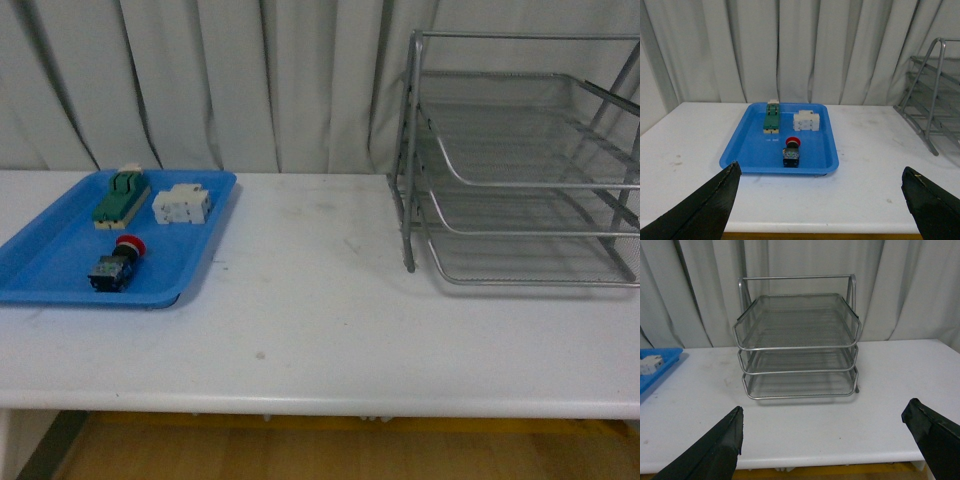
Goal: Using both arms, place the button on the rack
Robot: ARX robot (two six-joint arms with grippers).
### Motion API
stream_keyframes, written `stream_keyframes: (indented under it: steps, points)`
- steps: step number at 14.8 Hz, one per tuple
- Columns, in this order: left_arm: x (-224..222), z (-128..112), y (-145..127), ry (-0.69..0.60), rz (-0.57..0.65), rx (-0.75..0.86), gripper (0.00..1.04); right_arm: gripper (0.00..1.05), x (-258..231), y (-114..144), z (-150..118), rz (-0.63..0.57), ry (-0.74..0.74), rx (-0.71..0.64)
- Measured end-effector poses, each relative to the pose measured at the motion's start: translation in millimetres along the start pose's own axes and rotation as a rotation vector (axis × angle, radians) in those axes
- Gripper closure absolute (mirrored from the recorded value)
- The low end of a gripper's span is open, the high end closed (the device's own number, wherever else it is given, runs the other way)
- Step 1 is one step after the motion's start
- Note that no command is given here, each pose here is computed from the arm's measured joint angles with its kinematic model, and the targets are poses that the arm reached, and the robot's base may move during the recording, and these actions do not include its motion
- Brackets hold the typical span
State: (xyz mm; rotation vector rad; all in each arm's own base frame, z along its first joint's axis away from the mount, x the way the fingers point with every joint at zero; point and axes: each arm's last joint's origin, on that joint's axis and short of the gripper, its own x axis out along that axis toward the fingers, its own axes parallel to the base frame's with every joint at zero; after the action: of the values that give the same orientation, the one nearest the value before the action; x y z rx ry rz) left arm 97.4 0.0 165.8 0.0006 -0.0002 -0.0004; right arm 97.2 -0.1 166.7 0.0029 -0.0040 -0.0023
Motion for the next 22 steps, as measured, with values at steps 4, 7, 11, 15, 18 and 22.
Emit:
stream_keyframes:
  steps: [4, 7, 11, 15, 18, 22]
  points:
    - [0.0, 0.0, 0.0, 0.000, 0.000, 0.000, 0.07, 0.06, 0.0, 0.0, 0.0, 0.000, 0.000, 0.000]
    - [0.0, 0.0, 0.0, 0.000, 0.000, 0.000, 0.07, 0.06, 0.0, 0.0, 0.0, 0.000, 0.000, 0.000]
    - [0.0, 0.0, 0.0, 0.000, 0.000, 0.000, 0.07, 0.06, 0.0, 0.0, 0.0, 0.000, 0.000, 0.000]
    - [0.0, 0.0, 0.0, 0.000, 0.000, 0.000, 0.07, 0.06, 0.0, 0.0, 0.0, 0.000, 0.000, 0.000]
    - [0.0, 0.0, 0.0, 0.000, 0.000, 0.000, 0.07, 0.06, 0.0, 0.2, -2.2, -0.026, 0.059, -0.023]
    - [0.0, 0.0, 0.0, 0.000, 0.000, 0.000, 0.07, 0.06, 34.7, -1.5, -4.5, -0.141, 0.306, -0.044]
